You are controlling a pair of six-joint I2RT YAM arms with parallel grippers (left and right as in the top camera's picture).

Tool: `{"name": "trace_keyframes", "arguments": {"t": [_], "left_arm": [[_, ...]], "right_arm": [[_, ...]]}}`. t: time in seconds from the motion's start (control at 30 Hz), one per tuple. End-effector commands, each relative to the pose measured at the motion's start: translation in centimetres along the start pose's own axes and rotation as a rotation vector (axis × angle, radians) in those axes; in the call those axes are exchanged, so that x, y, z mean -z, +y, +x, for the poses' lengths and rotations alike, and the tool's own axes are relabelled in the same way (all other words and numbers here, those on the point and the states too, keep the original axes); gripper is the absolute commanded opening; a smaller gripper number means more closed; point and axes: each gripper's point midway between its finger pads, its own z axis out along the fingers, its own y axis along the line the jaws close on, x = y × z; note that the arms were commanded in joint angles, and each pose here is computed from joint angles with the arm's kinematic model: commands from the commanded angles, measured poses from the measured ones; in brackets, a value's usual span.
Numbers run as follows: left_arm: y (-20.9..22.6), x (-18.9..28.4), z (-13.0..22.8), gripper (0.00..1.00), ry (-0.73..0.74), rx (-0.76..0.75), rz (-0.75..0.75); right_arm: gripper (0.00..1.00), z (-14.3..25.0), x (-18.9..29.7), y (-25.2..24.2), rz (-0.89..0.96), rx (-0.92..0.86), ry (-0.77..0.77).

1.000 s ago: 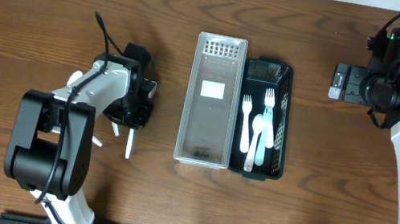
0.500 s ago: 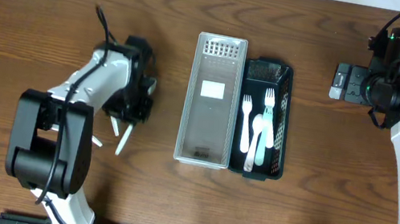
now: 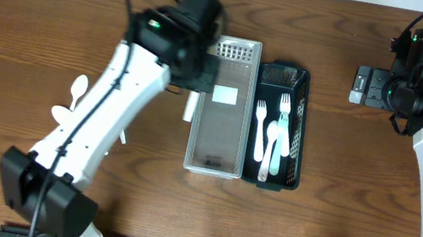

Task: Pack container
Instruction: 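Place the spoon into the clear basket with the left gripper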

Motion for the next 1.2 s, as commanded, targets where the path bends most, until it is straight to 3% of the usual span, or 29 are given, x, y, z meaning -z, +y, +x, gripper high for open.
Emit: {"name": "trace_keyframes", "arguments": {"t": [0.0, 0.17, 0.3, 0.43, 0.5, 0.53, 0.6, 0.7, 0.77, 0.97, 1.17], "left_arm": [[-1.7, -3.1, 1.0, 0.06, 0.077, 0.109, 0.016], [-3.3, -7.6, 3.0, 0.06, 0.197, 0.068, -0.004], [-4.0, -9.8, 4.5, 0.15, 0.283, 0.004, 0.011], [-3.7, -7.8, 3.4, 0.17, 0.240, -0.050, 0.030], [-2.1, -5.5, 1.9, 0.24, 0.173, -0.039, -0.018], [-0.9, -4.1, 1.2, 0.30, 0.135, -0.028, -0.053], [1.8, -1.5, 0.3, 0.58, 0.068, 0.010, -0.115], [6.6, 1.7, -0.7, 0.71, -0.005, 0.098, -0.207], [9.6, 2.9, -0.7, 0.98, -0.015, 0.171, -0.238], [18.4, 2.3, 0.9, 0.98, 0.048, 0.423, -0.313], [22.3, -3.0, 3.5, 0.98, 0.121, 0.572, -0.245]], "right_arm": [[0.99, 0.3, -0.4, -0.3, 0.014, -0.002, 0.013], [0.99, 0.3, -0.4, -0.3, 0.014, -0.002, 0.014], [0.99, 0.3, -0.4, -0.3, 0.012, -0.002, 0.014], [0.99, 0.3, -0.4, 0.1, -0.010, -0.002, 0.014], [0.99, 0.3, -0.4, 0.1, -0.010, -0.002, 0.014], [0.99, 0.3, -0.4, 0.1, -0.010, -0.002, 0.014], [0.99, 0.3, -0.4, 0.0, -0.009, -0.002, 0.014], [0.99, 0.3, -0.4, 0.1, -0.010, -0.002, 0.015], [0.99, 0.3, -0.4, 0.1, -0.010, -0.002, 0.015], [0.99, 0.4, -0.4, 0.0, -0.009, -0.001, 0.019], [0.99, 0.5, -0.4, 0.1, -0.009, -0.001, 0.022]]}}
